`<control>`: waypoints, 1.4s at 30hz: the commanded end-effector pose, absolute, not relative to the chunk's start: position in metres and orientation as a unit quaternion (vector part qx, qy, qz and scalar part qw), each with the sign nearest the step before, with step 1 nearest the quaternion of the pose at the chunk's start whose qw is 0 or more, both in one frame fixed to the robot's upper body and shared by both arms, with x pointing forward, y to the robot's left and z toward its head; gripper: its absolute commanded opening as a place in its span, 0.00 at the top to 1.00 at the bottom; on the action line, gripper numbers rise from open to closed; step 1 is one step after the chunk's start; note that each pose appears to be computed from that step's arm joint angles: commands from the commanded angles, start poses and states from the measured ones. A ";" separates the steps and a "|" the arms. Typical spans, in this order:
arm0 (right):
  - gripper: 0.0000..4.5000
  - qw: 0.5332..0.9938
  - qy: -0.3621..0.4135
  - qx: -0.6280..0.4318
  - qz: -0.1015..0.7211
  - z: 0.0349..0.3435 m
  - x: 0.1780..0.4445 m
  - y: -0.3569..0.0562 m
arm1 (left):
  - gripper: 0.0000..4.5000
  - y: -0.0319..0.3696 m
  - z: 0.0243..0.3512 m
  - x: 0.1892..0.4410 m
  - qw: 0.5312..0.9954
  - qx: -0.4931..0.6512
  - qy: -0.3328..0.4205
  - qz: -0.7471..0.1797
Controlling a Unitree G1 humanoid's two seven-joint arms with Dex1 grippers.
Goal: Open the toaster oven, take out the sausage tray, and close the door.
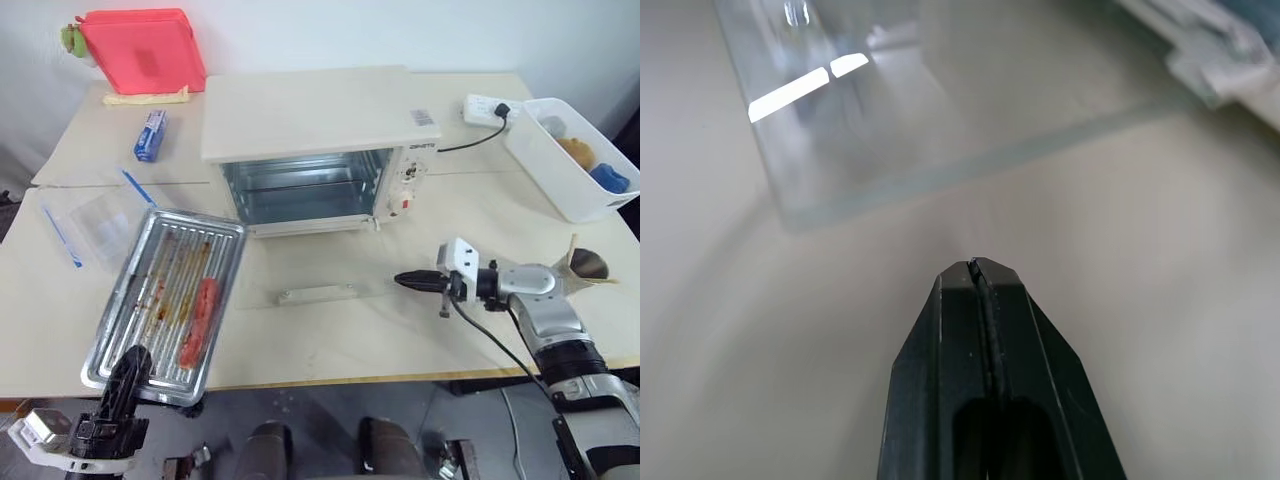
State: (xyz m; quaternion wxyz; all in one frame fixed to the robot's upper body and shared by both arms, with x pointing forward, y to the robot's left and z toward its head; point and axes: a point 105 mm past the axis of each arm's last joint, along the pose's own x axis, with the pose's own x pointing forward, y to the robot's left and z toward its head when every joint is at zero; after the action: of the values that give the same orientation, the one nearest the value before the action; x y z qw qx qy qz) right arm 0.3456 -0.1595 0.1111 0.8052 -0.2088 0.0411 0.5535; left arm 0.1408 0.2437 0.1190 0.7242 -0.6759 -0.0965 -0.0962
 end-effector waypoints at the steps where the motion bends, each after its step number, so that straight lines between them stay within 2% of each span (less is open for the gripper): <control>1: 1.00 0.801 0.031 -0.197 0.564 0.114 0.347 -0.152 | 1.00 0.247 0.125 0.139 0.727 -0.674 -0.108 -0.079; 8: 1.00 0.797 0.005 -0.147 0.586 0.124 0.342 -0.137 | 1.00 0.274 0.134 0.156 0.720 -0.672 -0.172 -0.020; 13: 1.00 0.801 -0.020 -0.123 0.586 0.139 0.339 -0.133 | 1.00 0.279 0.135 0.158 0.714 -0.675 -0.185 -0.005; 18: 1.00 0.806 -0.118 -0.065 0.576 0.199 0.336 -0.123 | 1.00 0.275 0.138 0.158 0.720 -0.671 -0.176 -0.020; 25: 1.00 0.810 -0.200 -0.007 0.551 0.250 0.344 -0.106 | 1.00 0.271 0.136 0.157 0.717 -0.675 -0.173 -0.018; 27: 1.00 0.804 -0.203 -0.021 0.558 0.251 0.341 -0.102 | 1.00 0.263 0.131 0.156 0.713 -0.684 -0.154 -0.020; 30: 1.00 0.785 -0.160 -0.038 0.597 0.237 0.331 -0.104 | 1.00 0.249 0.130 0.152 0.710 -0.689 -0.137 -0.036; 34: 1.00 0.788 -0.126 -0.045 0.601 0.225 0.324 -0.119 | 1.00 0.234 0.131 0.149 0.715 -0.688 -0.105 -0.064; 38: 0.74 0.789 -0.110 -0.100 0.596 0.212 0.312 -0.136 | 1.00 0.216 0.130 0.148 0.720 -0.683 -0.055 -0.105; 42: 0.43 0.775 -0.107 -0.169 0.599 0.202 0.293 -0.146 | 1.00 0.204 0.126 0.151 0.717 -0.684 -0.014 -0.136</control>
State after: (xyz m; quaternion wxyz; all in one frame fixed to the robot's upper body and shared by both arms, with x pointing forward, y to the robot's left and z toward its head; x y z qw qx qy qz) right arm 0.3041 -0.1438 0.1874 0.7901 -0.1266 -0.0734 0.5953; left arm 0.1538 0.2118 0.1185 0.7187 -0.6872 -0.0208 -0.1042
